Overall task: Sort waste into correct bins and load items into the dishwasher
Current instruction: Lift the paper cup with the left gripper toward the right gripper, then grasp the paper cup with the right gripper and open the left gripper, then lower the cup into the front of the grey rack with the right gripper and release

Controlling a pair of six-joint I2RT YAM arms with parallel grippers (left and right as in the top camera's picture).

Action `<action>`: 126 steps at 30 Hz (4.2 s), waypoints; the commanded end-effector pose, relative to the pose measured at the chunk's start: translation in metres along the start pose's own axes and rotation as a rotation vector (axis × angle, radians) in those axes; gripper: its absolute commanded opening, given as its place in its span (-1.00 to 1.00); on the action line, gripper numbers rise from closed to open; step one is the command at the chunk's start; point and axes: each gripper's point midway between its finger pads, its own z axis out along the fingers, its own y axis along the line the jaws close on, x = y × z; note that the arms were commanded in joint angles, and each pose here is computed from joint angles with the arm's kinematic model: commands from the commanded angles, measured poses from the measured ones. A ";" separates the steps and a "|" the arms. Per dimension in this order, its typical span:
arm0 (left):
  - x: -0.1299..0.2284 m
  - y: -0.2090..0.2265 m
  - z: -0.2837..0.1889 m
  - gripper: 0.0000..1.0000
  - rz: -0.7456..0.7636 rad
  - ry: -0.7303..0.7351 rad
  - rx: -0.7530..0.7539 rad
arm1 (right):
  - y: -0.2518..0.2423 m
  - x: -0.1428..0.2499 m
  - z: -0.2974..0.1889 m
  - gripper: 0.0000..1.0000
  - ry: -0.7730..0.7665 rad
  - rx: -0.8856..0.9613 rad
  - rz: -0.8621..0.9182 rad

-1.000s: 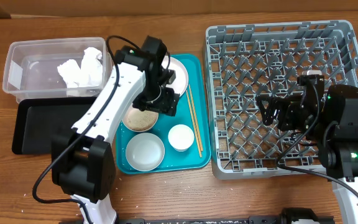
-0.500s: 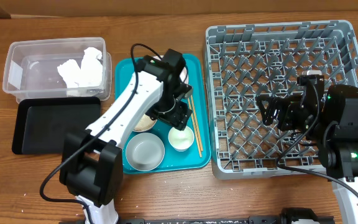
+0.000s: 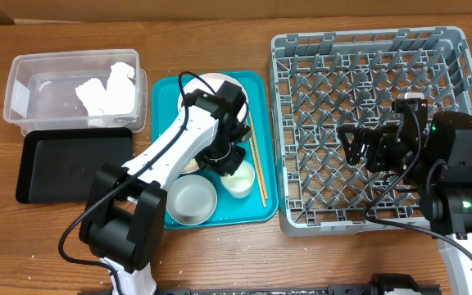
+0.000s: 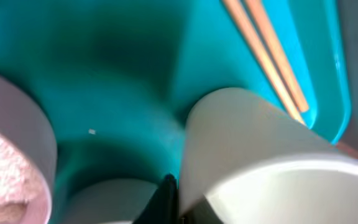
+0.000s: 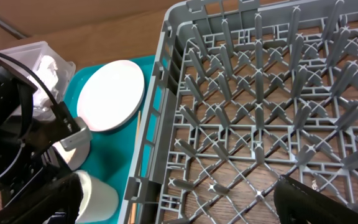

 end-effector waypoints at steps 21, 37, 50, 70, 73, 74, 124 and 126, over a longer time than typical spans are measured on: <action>-0.050 0.018 -0.123 -0.92 -0.181 -0.288 0.492 | 0.042 -0.007 -0.010 1.00 -0.005 -0.235 0.011; -0.055 0.015 -0.156 -0.92 -0.191 -0.383 0.739 | 0.066 -0.009 -0.017 1.00 0.000 -0.379 0.041; -0.052 -0.001 -0.172 -0.92 -0.121 -0.415 0.860 | 0.084 -0.031 -0.016 1.00 -0.050 -0.518 0.019; -0.044 -0.027 -0.208 -0.92 -0.041 -0.476 1.096 | 0.147 -0.038 0.050 0.97 0.013 -0.979 -0.132; -0.043 -0.028 -0.210 -0.92 -0.045 -0.475 1.112 | 0.155 -0.039 0.061 0.97 0.011 -1.010 -0.134; -0.042 -0.029 -0.211 -0.92 -0.047 -0.473 1.123 | 0.157 -0.039 0.063 0.97 0.008 -1.018 -0.139; -0.070 -0.004 -0.201 0.30 0.085 -0.622 0.937 | 0.107 -0.063 0.074 0.05 -0.026 -0.734 0.105; -0.077 0.014 -0.190 0.30 0.040 -0.618 0.833 | 0.092 -0.057 0.075 0.06 -0.018 -0.614 0.146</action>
